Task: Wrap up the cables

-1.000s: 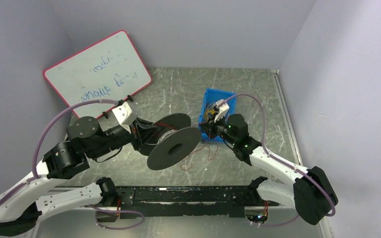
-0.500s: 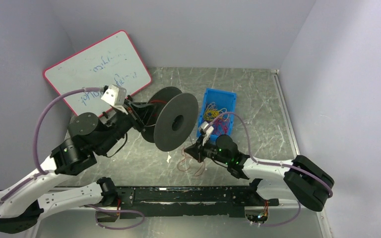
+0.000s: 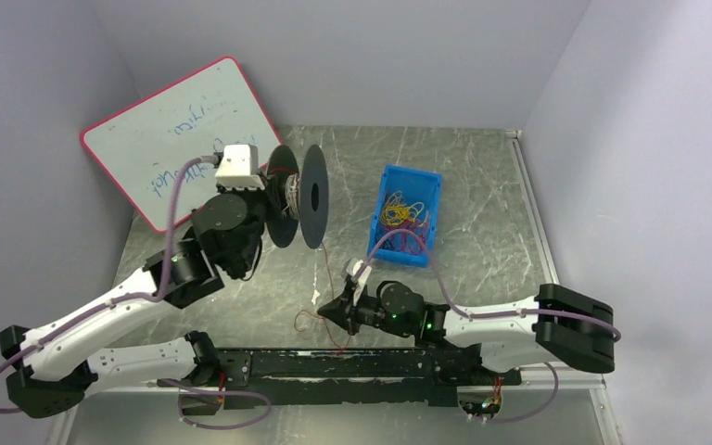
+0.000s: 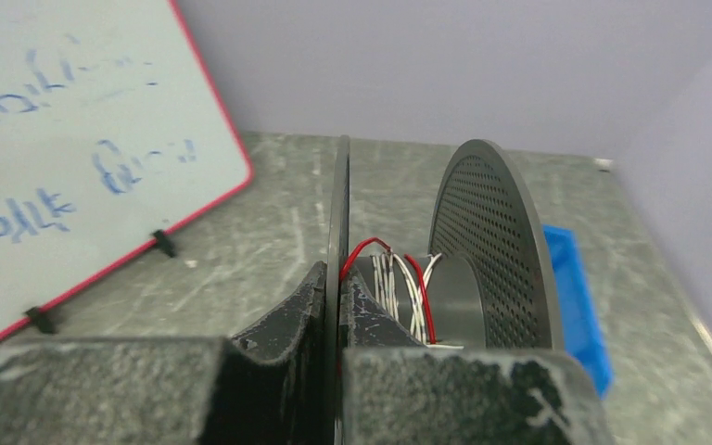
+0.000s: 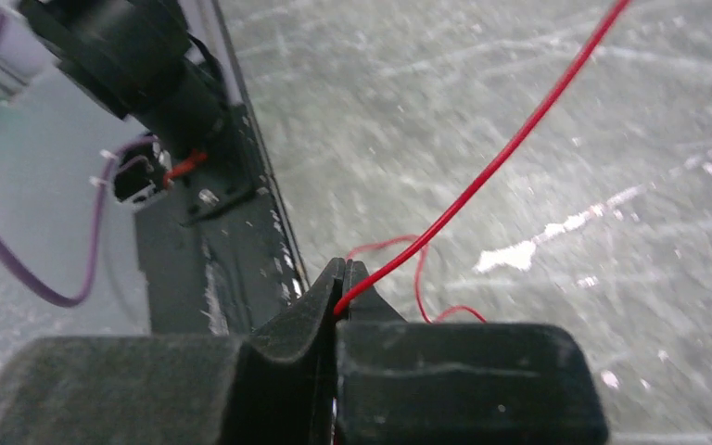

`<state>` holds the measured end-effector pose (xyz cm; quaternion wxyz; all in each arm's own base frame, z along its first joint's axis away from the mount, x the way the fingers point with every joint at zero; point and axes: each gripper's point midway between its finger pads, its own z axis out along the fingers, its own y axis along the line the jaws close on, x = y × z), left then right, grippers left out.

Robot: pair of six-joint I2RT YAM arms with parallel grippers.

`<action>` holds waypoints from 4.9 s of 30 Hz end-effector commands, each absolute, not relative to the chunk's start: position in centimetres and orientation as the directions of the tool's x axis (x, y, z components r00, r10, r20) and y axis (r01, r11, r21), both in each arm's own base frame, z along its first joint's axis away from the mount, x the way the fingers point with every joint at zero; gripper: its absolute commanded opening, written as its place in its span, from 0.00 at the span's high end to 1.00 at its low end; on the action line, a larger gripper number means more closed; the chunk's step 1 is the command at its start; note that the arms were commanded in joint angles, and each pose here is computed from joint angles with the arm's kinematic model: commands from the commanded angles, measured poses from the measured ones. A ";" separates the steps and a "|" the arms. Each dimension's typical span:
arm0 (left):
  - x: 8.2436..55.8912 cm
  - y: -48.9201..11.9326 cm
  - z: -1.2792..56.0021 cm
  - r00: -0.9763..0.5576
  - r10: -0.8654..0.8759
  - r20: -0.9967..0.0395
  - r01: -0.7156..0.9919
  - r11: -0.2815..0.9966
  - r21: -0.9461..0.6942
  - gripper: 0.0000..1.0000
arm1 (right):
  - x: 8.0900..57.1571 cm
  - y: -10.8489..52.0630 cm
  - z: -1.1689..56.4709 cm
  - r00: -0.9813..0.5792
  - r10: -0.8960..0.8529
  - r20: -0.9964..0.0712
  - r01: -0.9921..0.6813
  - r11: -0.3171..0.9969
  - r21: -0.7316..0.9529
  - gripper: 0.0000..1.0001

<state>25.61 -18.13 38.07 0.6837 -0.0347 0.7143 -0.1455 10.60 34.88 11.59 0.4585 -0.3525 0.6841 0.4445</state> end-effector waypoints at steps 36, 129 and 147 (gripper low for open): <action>24.0 -21.1 26.5 -0.273 0.170 -0.947 0.307 0.948 0.082 0.93 | 18.5 32.2 36.5 0.297 -0.197 -0.934 -0.634 0.691 -0.347 1.00; 26.1 -18.2 32.4 -0.078 -0.016 -0.997 -0.029 0.999 -0.014 0.93 | 6.1 37.1 30.2 0.079 0.102 -0.992 -0.956 0.288 -0.047 1.00; 24.4 -21.0 26.1 -0.241 0.203 -0.949 0.232 0.962 0.147 0.93 | 14.0 33.6 36.9 0.432 -0.132 -0.892 -0.685 0.595 -0.420 1.00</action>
